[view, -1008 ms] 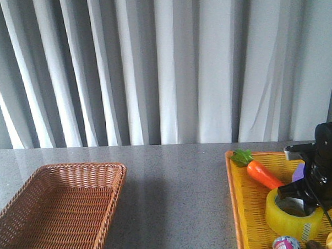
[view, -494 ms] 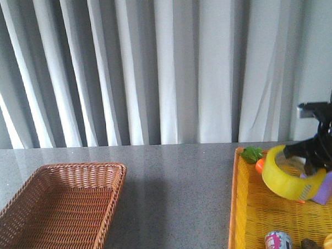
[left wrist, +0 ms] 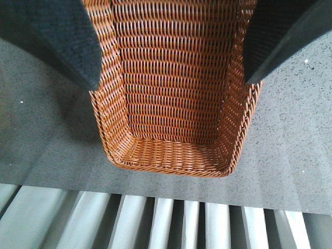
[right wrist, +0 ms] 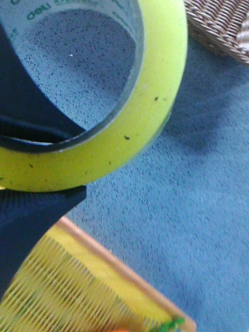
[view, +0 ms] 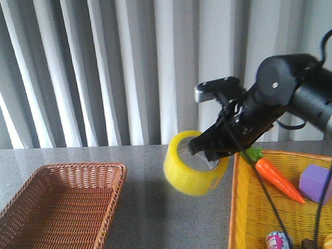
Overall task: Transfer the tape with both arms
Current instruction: 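Grip the tape roll rim and lift it out of the yellow basket, then set the tape roll on the table between baskets, release, withdraw right gripper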
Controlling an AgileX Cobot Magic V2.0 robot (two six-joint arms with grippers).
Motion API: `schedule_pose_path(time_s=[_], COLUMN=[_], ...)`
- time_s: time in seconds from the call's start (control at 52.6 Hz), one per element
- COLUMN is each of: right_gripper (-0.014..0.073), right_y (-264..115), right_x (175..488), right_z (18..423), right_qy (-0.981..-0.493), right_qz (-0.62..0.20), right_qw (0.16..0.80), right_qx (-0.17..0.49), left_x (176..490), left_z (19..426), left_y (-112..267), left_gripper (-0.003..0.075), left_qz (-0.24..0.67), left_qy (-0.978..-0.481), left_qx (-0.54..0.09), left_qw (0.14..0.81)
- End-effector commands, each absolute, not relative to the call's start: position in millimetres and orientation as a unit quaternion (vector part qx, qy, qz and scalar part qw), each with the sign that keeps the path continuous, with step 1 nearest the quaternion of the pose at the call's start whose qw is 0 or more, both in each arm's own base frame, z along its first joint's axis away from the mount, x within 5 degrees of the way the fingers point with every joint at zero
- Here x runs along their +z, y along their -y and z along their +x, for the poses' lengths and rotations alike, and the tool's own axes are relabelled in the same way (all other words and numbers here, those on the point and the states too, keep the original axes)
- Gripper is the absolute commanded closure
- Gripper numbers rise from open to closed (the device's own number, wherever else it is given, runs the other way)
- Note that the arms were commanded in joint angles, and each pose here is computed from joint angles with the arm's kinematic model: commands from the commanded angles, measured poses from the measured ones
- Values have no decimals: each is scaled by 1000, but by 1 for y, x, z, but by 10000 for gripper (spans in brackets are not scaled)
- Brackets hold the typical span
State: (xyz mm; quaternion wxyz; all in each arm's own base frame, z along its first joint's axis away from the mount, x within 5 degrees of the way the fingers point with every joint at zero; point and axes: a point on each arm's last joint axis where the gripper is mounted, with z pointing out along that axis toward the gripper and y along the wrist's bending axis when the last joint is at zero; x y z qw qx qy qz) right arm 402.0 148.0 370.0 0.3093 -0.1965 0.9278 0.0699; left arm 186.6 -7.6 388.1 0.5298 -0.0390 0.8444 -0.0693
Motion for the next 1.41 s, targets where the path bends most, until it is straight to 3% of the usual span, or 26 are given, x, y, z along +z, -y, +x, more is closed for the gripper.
schedule_pose_path(time_s=[0.0,0.152,0.437,0.704,0.837,1.046,1.217,1.388], right_gripper=[467,462,432,176,78,66,66,66], right_y=[-165,-187,-196,-197,-198,-184,-139,-66], right_x=[384,340,279,274,300,387,454,495], right_z=[402,418,438,442,442,420,386,352], right_qy=[-906,-921,-943,-941,-934,-897,-874,-870], right_qz=[-208,-218,-222,-223,-217,-211,-157,-46], right_qw=[362,317,246,250,280,385,459,490], right_qx=[73,60,45,39,55,54,-30,-41], left_x=[405,404,404,404,404,403,403,404], left_z=[188,187,187,187,187,187,187,187], left_y=[8,8,8,8,8,8,8,8], left_gripper=[185,185,185,185,185,185,185,185], left_qz=[-40,-39,-39,-39,-39,-39,-39,-39], left_qy=[-817,-819,-820,-820,-820,-821,-821,-820], left_qx=[-74,-74,-74,-74,-74,-74,-74,-74], left_qw=[570,567,566,566,566,565,565,566])
